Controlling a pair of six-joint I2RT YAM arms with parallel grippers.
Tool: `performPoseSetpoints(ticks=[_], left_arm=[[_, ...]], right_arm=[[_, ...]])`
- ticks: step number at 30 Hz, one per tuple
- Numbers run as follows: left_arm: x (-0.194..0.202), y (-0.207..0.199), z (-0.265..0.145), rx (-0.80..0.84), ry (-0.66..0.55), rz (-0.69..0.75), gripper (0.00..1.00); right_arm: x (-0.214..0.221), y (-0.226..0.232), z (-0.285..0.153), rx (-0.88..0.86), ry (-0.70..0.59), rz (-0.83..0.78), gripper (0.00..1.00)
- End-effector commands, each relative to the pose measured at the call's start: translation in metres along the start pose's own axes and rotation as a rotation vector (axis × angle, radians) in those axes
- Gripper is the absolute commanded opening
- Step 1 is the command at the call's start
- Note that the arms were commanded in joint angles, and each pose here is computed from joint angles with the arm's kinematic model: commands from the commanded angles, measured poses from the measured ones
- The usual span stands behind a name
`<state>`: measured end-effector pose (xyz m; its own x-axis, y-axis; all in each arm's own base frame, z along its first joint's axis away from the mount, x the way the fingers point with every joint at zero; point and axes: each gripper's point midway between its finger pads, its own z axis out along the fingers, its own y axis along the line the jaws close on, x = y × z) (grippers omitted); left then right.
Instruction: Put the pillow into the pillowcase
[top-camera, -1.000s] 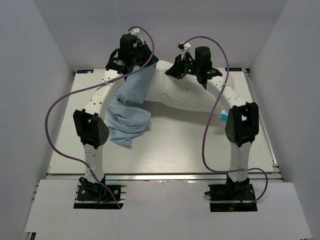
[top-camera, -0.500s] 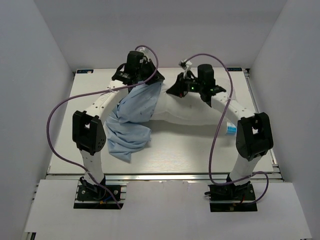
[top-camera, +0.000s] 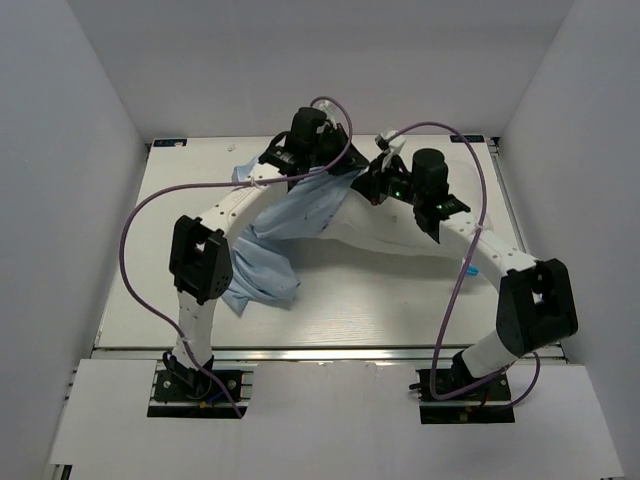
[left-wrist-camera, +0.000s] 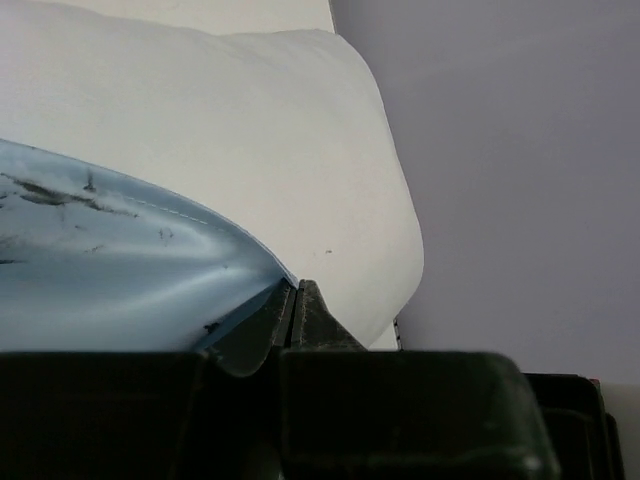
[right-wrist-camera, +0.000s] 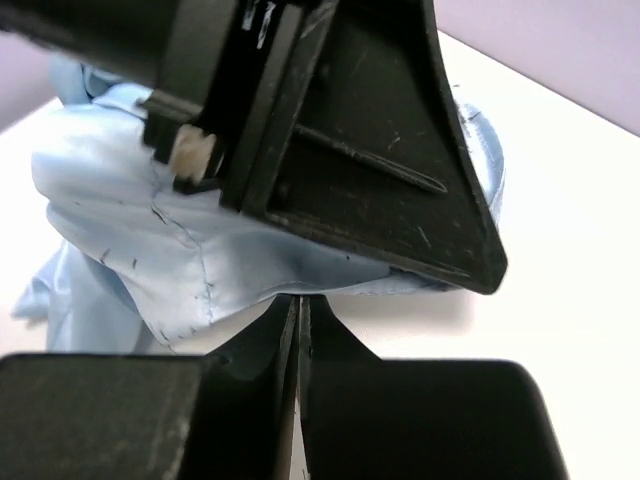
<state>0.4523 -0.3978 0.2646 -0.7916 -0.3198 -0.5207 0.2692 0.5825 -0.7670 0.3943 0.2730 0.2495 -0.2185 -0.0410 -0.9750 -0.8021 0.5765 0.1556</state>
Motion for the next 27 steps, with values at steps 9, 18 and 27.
performPoseSetpoints(ticks=[9, 18, 27], left_arm=[[0.088, 0.088, -0.057, -0.224, 0.046, -0.069, 0.11], [0.124, 0.11, -0.084, -0.273, 0.078, -0.101, 0.24], [0.11, 0.067, -0.137, -0.174, -0.023, 0.02, 0.64]], right_arm=[[0.031, 0.046, -0.062, -0.309, 0.064, -0.433, 0.53], [-0.043, -0.026, -0.088, 0.073, -0.04, -0.276, 0.77], [-0.047, -0.081, -0.011, 0.07, -0.029, -0.148, 0.89]])
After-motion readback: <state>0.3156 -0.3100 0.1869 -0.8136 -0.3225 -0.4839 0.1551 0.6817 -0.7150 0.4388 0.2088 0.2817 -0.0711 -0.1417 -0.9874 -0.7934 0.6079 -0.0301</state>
